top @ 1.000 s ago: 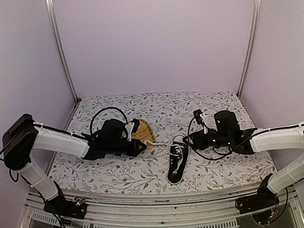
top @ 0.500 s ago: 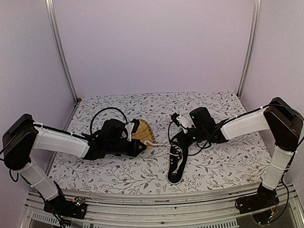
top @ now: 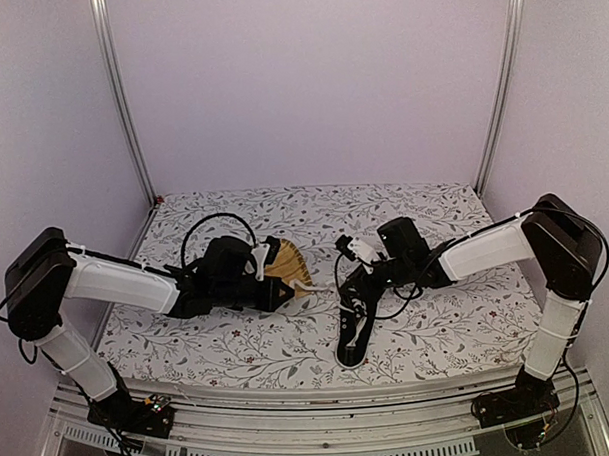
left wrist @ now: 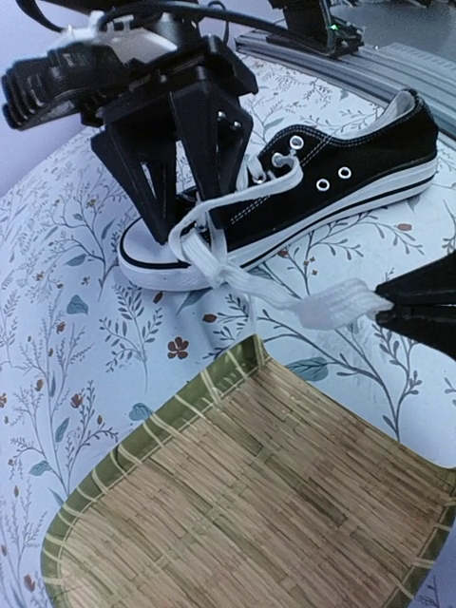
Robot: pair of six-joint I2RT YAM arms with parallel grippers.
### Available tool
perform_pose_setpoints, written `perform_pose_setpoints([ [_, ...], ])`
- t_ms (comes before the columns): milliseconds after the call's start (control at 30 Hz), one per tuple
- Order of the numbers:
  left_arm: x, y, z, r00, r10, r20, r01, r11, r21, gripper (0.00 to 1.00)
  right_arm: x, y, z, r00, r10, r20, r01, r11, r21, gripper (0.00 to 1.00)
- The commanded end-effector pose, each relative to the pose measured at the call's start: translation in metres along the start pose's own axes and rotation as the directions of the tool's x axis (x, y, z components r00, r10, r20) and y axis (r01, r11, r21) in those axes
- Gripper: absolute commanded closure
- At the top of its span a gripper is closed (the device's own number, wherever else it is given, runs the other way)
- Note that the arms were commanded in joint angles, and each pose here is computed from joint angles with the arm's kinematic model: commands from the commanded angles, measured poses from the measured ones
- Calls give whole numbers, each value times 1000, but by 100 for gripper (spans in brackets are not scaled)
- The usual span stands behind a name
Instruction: Tie the shoes
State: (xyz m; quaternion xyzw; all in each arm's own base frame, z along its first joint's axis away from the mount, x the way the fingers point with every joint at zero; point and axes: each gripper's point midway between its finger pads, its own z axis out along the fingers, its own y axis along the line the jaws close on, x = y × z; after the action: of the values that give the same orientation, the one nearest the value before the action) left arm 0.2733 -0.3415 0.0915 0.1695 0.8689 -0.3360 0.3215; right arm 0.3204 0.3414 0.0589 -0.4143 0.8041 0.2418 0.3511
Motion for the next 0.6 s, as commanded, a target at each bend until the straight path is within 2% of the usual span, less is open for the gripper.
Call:
perform_pose_setpoints([
  [0,-5,-10,0,1000,15,3,-15,1000,24,100,-8,3,9,999,-45,19,45,998,-40,64],
  [200,-5,-10,0,1000,13,1,-13,1000,26,100,-11,4,16,998,-56,22,58,997,-58,72],
  [333,-5,-10,0,1000,12,0,-12,1000,27,100,-13,4,18,998,-55,30,57,996,-64,80],
  [433,-5,-10,1,1000,10,-1,-10,1000,26,100,-17,7,17,997,-58,47,61,995,-78,93],
  [567,-5,-10,0,1000,7,1,-7,1000,23,100,-26,5,9,995,-58,85,63,996,-56,98],
])
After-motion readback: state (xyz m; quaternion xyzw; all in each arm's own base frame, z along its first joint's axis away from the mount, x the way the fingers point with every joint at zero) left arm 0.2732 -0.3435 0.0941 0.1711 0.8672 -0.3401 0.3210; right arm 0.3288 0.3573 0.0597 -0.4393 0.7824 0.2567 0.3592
